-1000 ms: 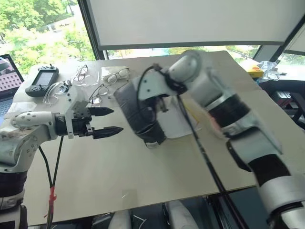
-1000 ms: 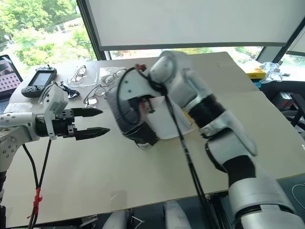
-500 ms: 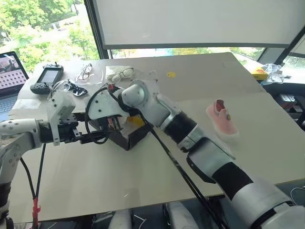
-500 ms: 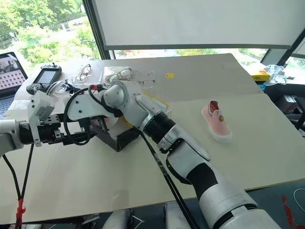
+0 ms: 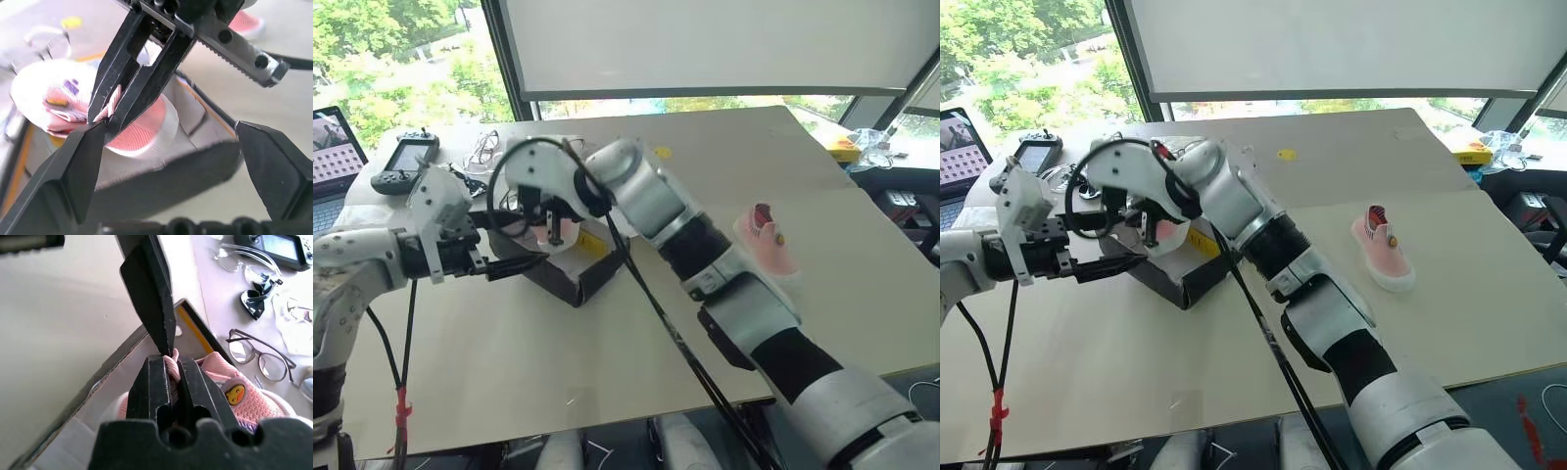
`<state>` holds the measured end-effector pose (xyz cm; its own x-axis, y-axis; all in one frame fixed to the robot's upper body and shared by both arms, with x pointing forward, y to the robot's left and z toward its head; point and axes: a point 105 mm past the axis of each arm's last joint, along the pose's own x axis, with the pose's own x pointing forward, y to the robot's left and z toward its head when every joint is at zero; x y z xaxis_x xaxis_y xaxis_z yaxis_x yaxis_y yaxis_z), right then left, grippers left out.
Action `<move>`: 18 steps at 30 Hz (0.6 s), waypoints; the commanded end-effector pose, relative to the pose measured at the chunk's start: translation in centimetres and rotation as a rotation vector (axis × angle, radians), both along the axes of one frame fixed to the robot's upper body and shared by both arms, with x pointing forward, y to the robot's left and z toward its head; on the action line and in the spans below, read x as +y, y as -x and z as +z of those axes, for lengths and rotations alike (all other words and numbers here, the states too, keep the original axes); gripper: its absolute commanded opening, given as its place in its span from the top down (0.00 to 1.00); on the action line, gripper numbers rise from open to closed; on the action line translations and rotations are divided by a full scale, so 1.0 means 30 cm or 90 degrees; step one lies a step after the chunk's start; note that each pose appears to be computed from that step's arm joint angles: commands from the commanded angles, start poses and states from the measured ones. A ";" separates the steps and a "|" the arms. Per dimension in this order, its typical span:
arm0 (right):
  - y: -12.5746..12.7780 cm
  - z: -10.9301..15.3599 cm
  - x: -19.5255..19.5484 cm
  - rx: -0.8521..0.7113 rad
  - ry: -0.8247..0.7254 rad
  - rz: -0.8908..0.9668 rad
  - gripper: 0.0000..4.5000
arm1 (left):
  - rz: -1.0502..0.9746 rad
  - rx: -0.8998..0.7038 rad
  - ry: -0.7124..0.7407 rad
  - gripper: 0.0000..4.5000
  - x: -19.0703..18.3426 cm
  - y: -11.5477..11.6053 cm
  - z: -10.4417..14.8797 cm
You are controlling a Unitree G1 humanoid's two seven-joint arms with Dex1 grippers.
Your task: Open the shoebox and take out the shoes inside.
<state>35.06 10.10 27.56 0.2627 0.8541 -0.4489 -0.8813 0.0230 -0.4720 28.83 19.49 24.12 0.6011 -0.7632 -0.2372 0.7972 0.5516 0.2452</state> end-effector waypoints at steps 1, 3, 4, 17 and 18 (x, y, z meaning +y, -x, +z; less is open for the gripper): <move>-0.022 0.259 -0.110 -0.135 -0.086 -0.045 0.99 | -0.055 0.082 -0.013 0.00 -0.035 0.020 -0.094; -0.060 0.288 -0.180 -0.176 -0.073 -0.084 0.99 | -0.056 0.080 -0.011 0.00 -0.034 0.015 -0.090; -0.070 0.302 -0.210 -0.186 -0.070 -0.097 0.99 | -0.057 0.079 -0.011 0.00 -0.034 0.013 -0.088; -0.112 0.428 -0.725 -0.212 -0.105 -0.324 0.99 | -0.095 0.076 0.022 0.00 -0.052 0.032 -0.030; -0.120 0.419 -0.756 -0.212 -0.110 -0.342 0.99 | -0.097 0.076 0.024 0.00 -0.054 0.030 -0.028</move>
